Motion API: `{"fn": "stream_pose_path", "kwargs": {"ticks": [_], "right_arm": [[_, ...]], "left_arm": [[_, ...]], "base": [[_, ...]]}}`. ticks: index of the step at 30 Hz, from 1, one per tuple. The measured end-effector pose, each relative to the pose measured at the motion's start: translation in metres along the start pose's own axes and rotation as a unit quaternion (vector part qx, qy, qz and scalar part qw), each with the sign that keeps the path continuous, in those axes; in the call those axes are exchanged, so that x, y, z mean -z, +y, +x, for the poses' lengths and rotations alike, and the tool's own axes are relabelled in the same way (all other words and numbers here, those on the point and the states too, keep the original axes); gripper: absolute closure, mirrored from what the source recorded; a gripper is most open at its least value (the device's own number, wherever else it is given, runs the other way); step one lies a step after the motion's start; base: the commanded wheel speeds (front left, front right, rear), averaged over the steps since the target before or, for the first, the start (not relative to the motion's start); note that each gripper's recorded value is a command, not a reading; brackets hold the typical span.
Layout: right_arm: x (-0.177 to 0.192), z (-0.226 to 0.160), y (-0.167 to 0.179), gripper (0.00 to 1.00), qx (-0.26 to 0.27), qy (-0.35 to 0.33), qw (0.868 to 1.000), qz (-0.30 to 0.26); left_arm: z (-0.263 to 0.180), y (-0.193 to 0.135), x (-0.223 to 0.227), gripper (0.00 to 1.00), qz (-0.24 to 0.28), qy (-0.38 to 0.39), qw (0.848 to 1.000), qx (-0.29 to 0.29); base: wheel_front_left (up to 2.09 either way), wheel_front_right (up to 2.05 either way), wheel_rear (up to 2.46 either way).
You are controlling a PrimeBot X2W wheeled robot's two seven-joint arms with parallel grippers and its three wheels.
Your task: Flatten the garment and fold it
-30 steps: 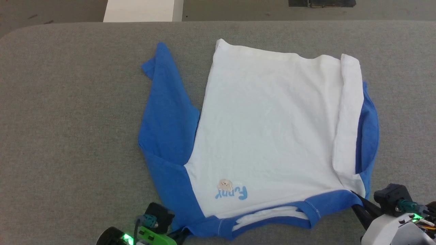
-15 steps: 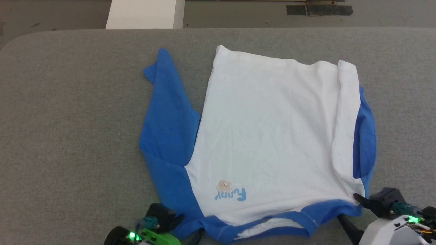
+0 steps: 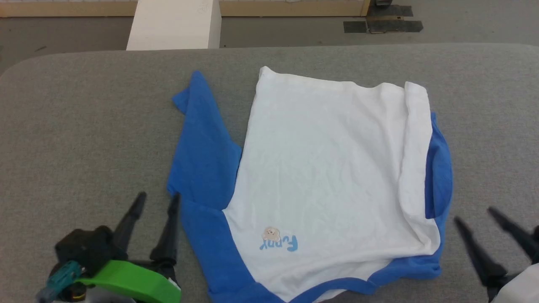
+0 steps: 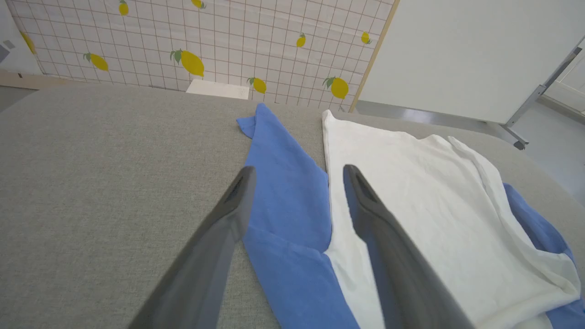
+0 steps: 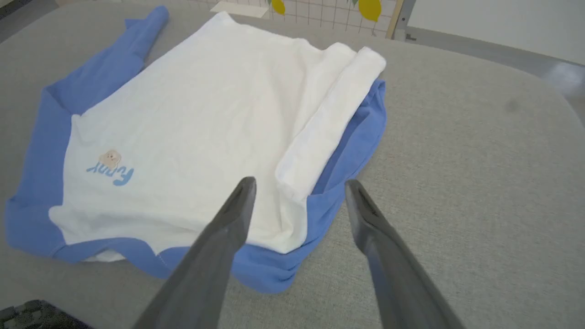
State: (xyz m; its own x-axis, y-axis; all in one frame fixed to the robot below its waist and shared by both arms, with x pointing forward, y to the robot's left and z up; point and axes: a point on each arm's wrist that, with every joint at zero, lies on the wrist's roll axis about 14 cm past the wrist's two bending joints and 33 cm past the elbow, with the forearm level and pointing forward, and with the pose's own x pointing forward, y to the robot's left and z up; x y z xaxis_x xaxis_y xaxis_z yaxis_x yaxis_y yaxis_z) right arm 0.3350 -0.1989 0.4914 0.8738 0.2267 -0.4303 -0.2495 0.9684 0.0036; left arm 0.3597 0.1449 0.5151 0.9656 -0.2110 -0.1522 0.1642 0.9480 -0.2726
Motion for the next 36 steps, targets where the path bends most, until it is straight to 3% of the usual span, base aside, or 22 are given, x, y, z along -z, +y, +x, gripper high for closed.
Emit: {"fn": "stream_pose_path", "kwargs": {"ticks": [4,9,18,22,27,36], "right_arm": [[-0.040,-0.002,-0.017,0.00,0.068,-0.120,0.990,0.016],[-0.053,-0.002,-0.022,0.00,0.124,-0.197,0.972,0.017],[-0.016,0.014,-0.015,0.00,0.123,-0.188,0.973,0.053],[-0.018,0.020,-0.015,0.00,0.120,-0.194,0.972,0.054],[-0.025,0.029,-0.016,0.00,0.119,-0.201,0.971,0.048],[-0.038,0.051,-0.019,0.00,0.114,-0.211,0.970,0.039]], "left_arm": [[0.004,0.007,-0.032,0.00,-0.010,-0.107,0.994,-0.033],[0.008,0.012,-0.026,0.00,0.030,-0.130,0.989,-0.058],[0.015,0.018,-0.007,0.00,0.048,-0.125,0.988,-0.082],[0.019,0.022,-0.011,0.00,0.073,-0.130,0.986,-0.070],[0.042,0.028,-0.035,0.00,0.118,-0.144,0.982,-0.034],[0.116,0.051,-0.096,0.00,0.211,-0.095,0.973,0.012]], "base": [[0.00,0.00,0.00],[0.00,0.00,0.00],[0.00,0.00,0.00],[0.00,0.00,0.00],[0.00,0.00,0.00],[0.00,0.00,0.00]]}}
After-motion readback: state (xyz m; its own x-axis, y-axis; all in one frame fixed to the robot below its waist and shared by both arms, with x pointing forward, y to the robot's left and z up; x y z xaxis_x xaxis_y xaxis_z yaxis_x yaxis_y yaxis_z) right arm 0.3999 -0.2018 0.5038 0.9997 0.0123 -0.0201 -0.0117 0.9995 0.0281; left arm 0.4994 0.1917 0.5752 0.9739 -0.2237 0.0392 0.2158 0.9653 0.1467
